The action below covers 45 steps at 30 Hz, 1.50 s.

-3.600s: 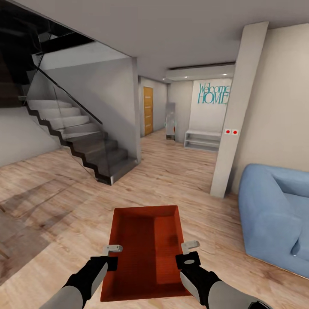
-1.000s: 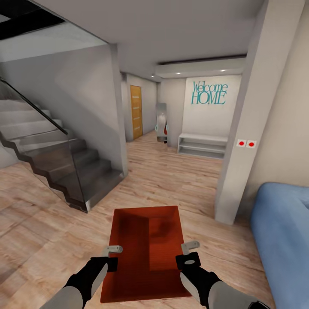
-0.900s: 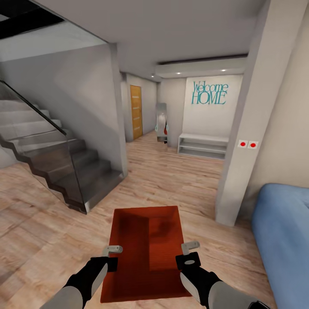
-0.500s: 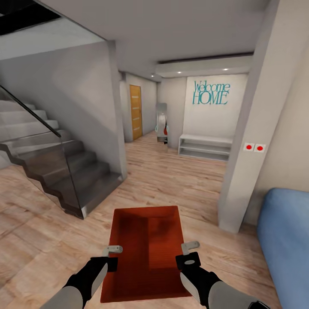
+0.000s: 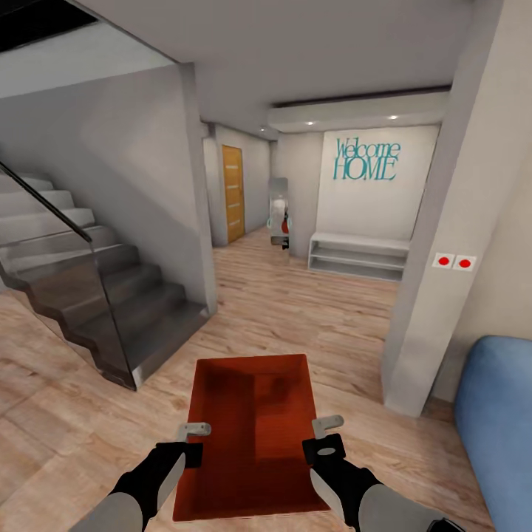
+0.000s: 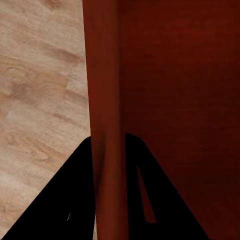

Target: Move the two storage containers from the living room to the garage. In the garage, place one container on the floor and stack the other container on top of it (either order is fine).

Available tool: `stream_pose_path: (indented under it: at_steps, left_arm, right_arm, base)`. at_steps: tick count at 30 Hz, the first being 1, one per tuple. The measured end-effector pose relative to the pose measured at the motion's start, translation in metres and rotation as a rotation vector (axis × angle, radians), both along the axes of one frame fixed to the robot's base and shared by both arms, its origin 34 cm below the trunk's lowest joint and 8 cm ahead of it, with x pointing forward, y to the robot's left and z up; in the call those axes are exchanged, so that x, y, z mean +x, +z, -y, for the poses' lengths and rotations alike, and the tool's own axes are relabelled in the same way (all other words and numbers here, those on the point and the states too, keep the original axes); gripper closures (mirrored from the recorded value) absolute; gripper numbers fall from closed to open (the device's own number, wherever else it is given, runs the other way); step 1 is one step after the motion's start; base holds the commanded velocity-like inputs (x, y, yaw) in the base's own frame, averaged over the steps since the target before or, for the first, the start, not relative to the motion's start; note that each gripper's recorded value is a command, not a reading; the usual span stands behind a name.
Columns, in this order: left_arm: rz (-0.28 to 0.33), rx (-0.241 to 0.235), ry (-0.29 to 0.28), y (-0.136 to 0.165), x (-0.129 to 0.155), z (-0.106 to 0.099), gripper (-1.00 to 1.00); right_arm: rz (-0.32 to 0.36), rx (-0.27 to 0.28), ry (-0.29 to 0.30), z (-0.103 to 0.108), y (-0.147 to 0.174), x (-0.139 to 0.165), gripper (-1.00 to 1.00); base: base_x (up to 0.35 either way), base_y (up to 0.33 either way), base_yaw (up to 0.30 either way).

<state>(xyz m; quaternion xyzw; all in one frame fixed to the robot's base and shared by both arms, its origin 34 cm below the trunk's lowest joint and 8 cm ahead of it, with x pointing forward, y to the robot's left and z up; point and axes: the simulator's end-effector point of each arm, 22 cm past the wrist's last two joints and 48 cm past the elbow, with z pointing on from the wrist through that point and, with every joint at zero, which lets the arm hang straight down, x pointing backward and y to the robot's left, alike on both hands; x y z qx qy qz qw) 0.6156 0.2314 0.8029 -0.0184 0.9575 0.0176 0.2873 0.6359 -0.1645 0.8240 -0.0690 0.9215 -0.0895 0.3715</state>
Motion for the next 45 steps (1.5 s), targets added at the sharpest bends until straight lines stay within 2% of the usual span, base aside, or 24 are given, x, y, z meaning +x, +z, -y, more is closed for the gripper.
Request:
stream_pose_path:
  at_steps: [11,25,45]
  left_arm:
    - [0.000,0.000,0.000,-0.0001,-0.0002,0.0001,1.00]
    - [0.000,0.000,0.000,0.0000,0.0001,0.0001,1.00]
    - [0.000,0.000,0.000,0.0001,0.0001,0.0000,1.00]
  right_arm:
    - [0.000,0.000,0.000,0.0001,-0.0002,-0.0001,1.00]
    - [0.000,0.000,0.000,0.0001,0.0000,0.0000,1.00]
    - [0.000,0.000,0.000,0.0000,-0.0001,0.0000,1.00]
  base:
    - [0.322,0.000,-0.021]
    - [0.322,0.000,-0.194]
    - [0.322,0.000,-0.010]
